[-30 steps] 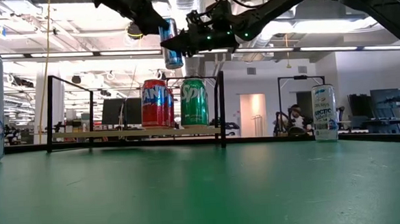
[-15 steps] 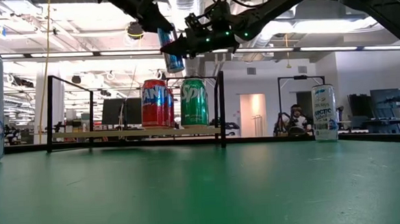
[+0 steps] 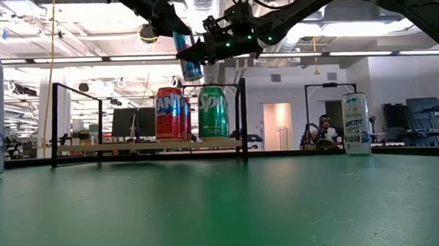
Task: Place canned beverage on shelf
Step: Put the right blue soda can on the shelf
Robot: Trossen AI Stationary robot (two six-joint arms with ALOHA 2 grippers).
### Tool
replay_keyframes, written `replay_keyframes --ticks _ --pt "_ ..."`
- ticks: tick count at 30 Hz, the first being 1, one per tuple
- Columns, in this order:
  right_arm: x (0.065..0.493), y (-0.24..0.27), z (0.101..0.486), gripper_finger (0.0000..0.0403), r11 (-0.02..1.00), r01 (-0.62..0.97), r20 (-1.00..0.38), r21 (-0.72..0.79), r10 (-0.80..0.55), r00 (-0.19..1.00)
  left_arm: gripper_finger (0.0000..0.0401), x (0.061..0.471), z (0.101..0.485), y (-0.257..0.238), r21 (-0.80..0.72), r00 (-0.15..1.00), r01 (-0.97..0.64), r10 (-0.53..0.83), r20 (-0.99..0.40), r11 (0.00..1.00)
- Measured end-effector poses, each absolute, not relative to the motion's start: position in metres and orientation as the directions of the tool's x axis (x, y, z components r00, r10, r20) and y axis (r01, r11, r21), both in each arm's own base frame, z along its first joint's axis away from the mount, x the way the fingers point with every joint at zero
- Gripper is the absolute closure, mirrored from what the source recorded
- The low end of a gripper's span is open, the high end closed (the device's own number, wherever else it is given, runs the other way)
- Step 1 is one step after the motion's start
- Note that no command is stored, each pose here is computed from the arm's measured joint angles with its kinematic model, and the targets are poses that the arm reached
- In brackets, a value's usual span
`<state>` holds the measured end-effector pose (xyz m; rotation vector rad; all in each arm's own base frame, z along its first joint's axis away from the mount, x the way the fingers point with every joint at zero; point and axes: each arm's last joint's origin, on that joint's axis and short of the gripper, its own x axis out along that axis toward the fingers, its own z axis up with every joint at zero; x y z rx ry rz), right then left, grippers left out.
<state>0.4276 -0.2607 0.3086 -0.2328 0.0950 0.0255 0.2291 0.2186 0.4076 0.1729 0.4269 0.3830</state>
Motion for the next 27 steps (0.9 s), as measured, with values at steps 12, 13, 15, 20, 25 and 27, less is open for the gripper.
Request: replay_keyframes --ticks 12,13,15,20,25,27 --pt "0.419 -0.261 0.322 0.0018 0.968 -0.029 -0.097 -0.249 0.005 0.995 0.0175 0.227 0.403 0.22 0.286 0.787 -0.366 0.459 -0.413 0.885" --pt "0.416 -0.262 0.324 0.0023 0.966 -0.028 -0.109 -0.257 0.0 0.994 0.0175 0.227 0.403 0.22 0.29 0.78 -0.371 0.465 -0.419 0.882" --pt "0.401 -0.264 0.337 0.0032 0.962 -0.014 -0.128 -0.274 -0.021 0.992 0.0175 0.222 0.403 0.22 0.297 0.765 -0.375 0.474 -0.436 0.878" --pt "0.351 -0.279 0.37 0.0038 0.963 0.035 -0.204 -0.269 -0.093 0.975 0.0175 0.2 0.414 0.22 0.342 0.734 -0.416 0.533 -0.42 0.843" --pt "0.304 -0.292 0.387 0.0038 0.98 0.032 -0.255 -0.198 -0.083 0.963 0.0175 0.173 0.405 0.228 0.248 0.743 -0.343 0.424 -0.518 0.906" --pt "0.286 -0.297 0.391 0.0038 0.985 0.03 -0.263 -0.168 -0.074 0.962 0.0175 0.164 0.395 0.234 0.203 0.739 -0.317 0.376 -0.559 0.926"
